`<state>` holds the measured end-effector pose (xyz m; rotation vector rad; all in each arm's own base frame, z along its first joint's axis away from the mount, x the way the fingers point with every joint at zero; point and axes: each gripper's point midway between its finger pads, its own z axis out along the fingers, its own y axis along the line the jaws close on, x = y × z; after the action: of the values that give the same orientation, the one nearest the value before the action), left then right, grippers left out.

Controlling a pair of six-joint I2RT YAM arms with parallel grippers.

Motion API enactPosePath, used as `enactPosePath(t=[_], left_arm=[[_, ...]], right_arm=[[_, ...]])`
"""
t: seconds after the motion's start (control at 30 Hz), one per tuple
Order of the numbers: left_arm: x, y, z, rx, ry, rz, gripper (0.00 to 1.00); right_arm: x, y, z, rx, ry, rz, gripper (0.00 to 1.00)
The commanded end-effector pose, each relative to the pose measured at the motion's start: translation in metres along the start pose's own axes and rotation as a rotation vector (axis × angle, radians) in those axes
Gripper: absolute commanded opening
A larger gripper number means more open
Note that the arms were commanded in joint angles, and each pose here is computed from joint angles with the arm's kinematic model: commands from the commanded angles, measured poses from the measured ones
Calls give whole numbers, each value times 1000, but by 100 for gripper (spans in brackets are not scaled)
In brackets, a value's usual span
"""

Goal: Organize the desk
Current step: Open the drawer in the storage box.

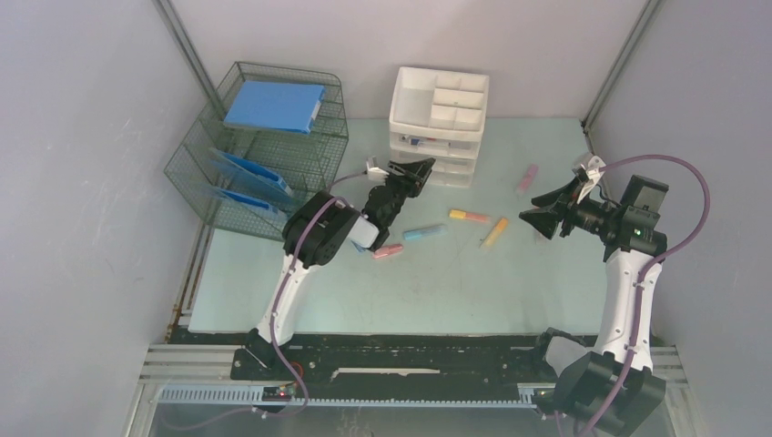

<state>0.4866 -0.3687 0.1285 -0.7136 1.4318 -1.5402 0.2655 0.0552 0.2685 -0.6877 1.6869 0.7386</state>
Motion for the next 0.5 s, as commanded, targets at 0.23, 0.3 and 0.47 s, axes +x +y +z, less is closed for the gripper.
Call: enactPosePath(t=[0.23,0.3,0.47], left_arm=[[-13,-7,31,37,-47,3,58],[-14,-9,31,54,-52,-1,56],[-18,-20,29,119,-76,-10,51]], right_arm=[[-14,5,-4,-9,-26,-56,60],[-14,5,-4,-9,-26,-57,60],[-14,6,-4,-10,-28,-59,60]])
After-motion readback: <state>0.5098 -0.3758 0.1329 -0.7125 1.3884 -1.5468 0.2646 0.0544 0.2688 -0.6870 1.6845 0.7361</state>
